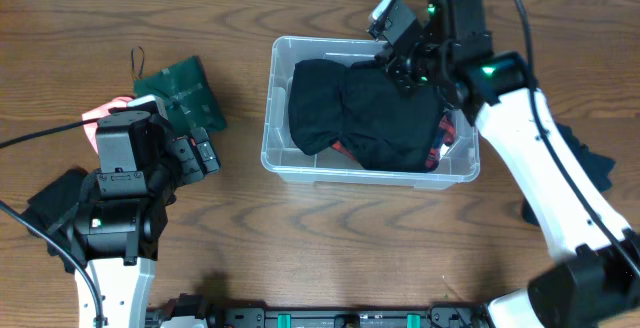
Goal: Pack container
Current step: 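Grasp the black garment with the right gripper and drop it into container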
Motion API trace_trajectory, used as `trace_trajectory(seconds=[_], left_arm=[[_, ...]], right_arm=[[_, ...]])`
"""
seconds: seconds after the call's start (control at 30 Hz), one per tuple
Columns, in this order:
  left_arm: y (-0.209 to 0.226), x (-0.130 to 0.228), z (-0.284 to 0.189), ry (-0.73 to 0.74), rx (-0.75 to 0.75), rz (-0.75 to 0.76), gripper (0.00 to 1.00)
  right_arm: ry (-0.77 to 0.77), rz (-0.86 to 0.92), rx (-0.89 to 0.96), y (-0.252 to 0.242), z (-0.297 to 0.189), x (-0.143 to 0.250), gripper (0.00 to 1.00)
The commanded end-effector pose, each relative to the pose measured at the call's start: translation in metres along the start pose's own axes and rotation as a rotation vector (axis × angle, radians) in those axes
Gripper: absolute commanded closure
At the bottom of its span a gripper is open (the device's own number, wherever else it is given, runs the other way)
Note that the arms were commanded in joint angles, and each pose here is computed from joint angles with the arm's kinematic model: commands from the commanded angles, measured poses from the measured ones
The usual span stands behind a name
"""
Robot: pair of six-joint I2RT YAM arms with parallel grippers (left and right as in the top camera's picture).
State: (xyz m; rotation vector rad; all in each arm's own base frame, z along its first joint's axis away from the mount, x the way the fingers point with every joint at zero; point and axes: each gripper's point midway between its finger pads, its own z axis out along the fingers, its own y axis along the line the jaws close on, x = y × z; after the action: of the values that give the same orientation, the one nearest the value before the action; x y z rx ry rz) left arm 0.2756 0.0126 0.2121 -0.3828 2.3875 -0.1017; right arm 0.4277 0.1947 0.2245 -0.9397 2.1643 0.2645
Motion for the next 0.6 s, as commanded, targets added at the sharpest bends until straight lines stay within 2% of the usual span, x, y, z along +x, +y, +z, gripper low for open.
trace_trajectory(seconds=[0.0,0.13,0.2,0.3,0.4,0.57], left_arm=[[-0.002,-0.008,-0.005,-0.02,-0.001,0.0,0.02],[-0.002,-0.007,-0.005,-0.019,-0.001,0.0,0.02],[-0.002,-0.007,-0.005,-0.019,-0.001,0.0,0.02],[-0.002,-0.007,-0.005,-0.019,-0.001,0.0,0.02],[-0.002,-0.008,-0.005,-0.02,-0.001,0.0,0.02],[-0.002,-0.008,-0.005,-0.02,-0.001,0.001,0.02]], right_arm=[[0.212,0.18,0.072,-0.016,0.054,0.065,0.85],[0.423,0.278,0.156,-0.03,0.101,0.136,0.85],[0.514,0.313,0.14,-0.024,0.118,0.167,0.89],[0.598,0.346,0.12,-0.011,0.127,0.191,0.87],[0.579,0.327,0.135,-0.011,0.121,0.179,0.83],[0.381,0.304,0.244,-0.038,0.071,0.103,0.74]])
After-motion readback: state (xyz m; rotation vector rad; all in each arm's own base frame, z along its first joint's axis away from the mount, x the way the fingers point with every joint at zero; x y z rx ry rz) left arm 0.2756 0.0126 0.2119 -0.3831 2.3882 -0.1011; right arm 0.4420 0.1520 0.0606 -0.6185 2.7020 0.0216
